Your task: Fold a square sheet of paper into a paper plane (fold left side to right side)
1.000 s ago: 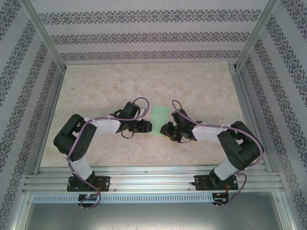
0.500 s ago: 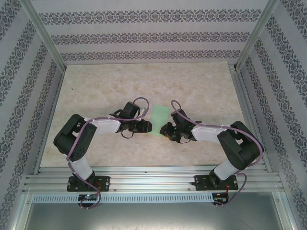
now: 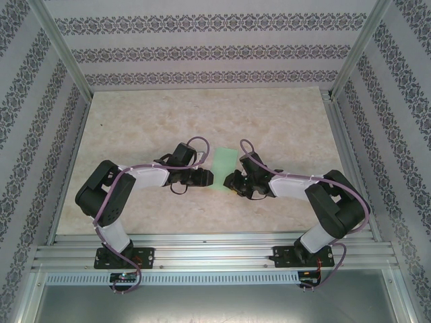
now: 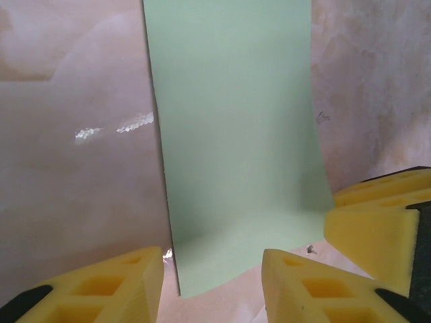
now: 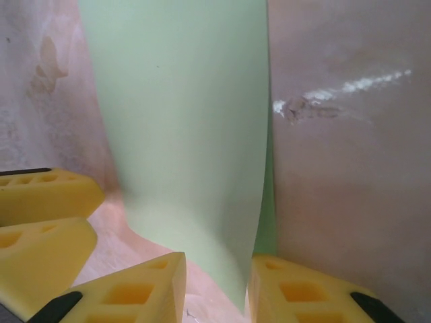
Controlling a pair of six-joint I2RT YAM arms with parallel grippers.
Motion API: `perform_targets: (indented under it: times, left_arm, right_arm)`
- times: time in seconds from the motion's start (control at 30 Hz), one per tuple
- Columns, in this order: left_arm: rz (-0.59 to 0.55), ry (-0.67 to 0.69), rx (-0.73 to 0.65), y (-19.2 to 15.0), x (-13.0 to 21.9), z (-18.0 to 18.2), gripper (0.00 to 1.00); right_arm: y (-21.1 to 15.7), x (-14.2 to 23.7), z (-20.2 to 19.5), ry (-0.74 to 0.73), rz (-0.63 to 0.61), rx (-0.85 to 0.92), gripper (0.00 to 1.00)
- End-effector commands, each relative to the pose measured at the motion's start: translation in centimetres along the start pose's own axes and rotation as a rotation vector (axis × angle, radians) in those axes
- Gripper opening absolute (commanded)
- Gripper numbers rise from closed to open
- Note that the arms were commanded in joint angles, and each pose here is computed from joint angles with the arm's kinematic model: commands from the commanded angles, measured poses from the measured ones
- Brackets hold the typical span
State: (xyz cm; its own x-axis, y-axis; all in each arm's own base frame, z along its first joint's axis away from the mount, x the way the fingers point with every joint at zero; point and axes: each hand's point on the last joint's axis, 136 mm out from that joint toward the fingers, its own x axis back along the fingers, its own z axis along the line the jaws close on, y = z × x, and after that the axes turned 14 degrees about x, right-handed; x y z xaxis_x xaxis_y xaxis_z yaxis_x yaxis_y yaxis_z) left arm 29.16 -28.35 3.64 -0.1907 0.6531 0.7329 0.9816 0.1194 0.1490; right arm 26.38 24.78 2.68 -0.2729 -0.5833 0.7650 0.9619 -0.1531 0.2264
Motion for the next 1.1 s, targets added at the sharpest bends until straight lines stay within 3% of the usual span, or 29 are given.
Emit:
perform_targets:
  times: [0.0, 0.6, 0.87, 1.07]
  left_arm:
    - [-0.009, 0.001, -0.033, 0.0, 0.3, -0.2, 0.44]
    - [-0.060, -0.016, -0.099, 0.3, 1.9, -1.1, 0.44]
    - [-0.148, -0.071, -0.334, -0.3, 4.7, -4.2, 0.47]
    - [-0.164, -0.080, -0.490, -1.9, 4.8, -6.1, 0.49]
  right_arm:
    - [2.2, 0.0, 0.7, 0.023, -0.052, 0.010, 0.30]
    - [5.0, -0.6, 1.0, 0.071, -0.070, -0.017, 0.30]
    - [6.1, -0.3, 1.3, 0.086, -0.056, -0.014, 0.30]
    - [7.4, 0.3, 1.3, 0.078, -0.053, -0.007, 0.30]
